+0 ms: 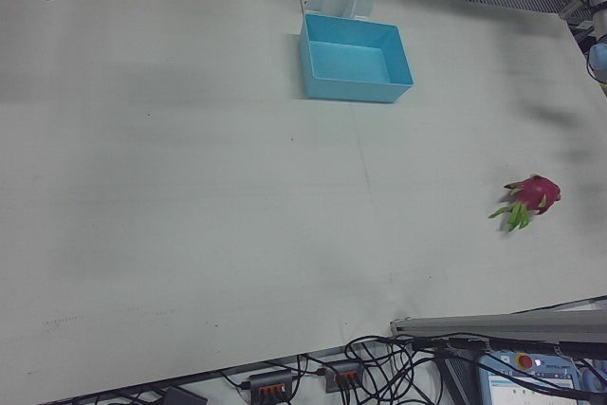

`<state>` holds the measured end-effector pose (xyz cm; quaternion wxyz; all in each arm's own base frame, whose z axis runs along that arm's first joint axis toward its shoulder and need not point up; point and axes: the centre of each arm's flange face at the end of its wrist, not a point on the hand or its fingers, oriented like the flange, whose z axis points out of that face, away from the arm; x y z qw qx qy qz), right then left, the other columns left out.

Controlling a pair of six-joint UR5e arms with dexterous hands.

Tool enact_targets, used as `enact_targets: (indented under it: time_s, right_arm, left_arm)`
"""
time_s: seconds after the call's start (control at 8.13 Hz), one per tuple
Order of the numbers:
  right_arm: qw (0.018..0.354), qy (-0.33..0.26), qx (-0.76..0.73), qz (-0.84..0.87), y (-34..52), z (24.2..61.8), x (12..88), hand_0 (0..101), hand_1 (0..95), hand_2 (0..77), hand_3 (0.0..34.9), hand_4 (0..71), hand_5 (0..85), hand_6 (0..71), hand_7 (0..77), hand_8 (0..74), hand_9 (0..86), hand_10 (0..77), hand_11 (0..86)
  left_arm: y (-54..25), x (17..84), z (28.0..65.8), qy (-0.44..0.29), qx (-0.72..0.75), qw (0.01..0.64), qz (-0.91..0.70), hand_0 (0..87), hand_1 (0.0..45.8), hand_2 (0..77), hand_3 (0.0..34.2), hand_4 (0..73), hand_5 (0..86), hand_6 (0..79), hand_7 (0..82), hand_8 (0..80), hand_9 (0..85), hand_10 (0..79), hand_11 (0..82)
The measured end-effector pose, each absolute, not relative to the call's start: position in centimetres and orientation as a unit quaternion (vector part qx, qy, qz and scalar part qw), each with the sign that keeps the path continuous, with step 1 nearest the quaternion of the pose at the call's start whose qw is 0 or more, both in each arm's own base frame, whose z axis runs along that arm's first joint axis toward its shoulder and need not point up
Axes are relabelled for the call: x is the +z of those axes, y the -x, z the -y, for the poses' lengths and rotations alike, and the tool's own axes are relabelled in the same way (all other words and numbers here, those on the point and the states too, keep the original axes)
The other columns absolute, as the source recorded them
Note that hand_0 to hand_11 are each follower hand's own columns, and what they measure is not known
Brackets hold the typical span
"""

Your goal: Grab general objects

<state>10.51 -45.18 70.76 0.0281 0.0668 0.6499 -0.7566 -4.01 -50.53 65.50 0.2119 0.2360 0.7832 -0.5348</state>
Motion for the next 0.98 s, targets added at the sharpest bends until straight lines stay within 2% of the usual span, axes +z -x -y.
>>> enact_targets:
  time_s: [0.25,0.37,0.49,0.61,0.86,0.98]
  right_arm:
    - [0.028,-0.067,-0.757,-0.65,-10.5,45.2,70.8,0,94.9,77.4,0.0,0.0,0.0,0.0,0.0,0.0,0.5,0.0,0.5]
    - [0.028,-0.067,-0.757,-0.65,-10.5,45.2,70.8,0,94.9,77.4,0.0,0.0,0.0,0.0,0.0,0.0,0.5,0.0,0.5]
    - [0.028,-0.067,-0.757,-0.65,-10.5,45.2,70.8,0,94.9,77.4,0.0,0.0,0.0,0.0,0.0,0.0,0.5,0.0,0.5]
    - [0.028,-0.067,-0.757,-0.65,-10.5,45.2,70.8,0,94.9,77.4,0.0,0.0,0.0,0.0,0.0,0.0,0.5,0.0,0.5]
    - [0.028,-0.067,-0.757,-0.65,-10.5,45.2,70.8,0,94.9,77.4,0.0,0.0,0.0,0.0,0.0,0.0,0.5,0.0,0.5]
    - [0.028,-0.067,-0.757,-0.65,-10.5,45.2,70.8,0,94.9,77.4,0.0,0.0,0.0,0.0,0.0,0.0,0.5,0.0,0.5]
  left_arm:
    - [3.6,64.7,50.2,-0.292,-0.514,0.288,-0.753,79.8,0.0,51.3,0.0,52.4,71.4,32.7,72.0,6.0,13.1,0.0,0.5]
    - [3.3,62.9,49.9,-0.313,-0.5,0.328,-0.738,79.8,0.0,51.3,0.0,29.5,70.4,9.8,52.9,2.2,7.6,0.5,0.5]
    - [3.1,60.7,49.2,-0.336,-0.486,0.369,-0.717,79.8,0.0,51.3,0.0,13.1,70.9,1.6,40.9,1.6,4.4,0.5,0.5]
    - [3.0,59.1,48.4,-0.352,-0.476,0.401,-0.699,79.8,0.0,51.3,0.0,7.6,69.3,1.6,26.2,1.6,3.8,0.5,0.5]
    - [2.4,57.5,47.3,-0.363,-0.444,0.453,-0.683,80.0,0.0,51.3,1.1,7.6,69.3,1.1,25.1,1.6,3.8,0.5,0.5]
    - [1.9,57.3,47.0,-0.363,-0.43,0.472,-0.679,80.0,0.0,51.3,1.1,7.6,57.8,1.1,25.1,1.6,3.8,0.5,0.5]
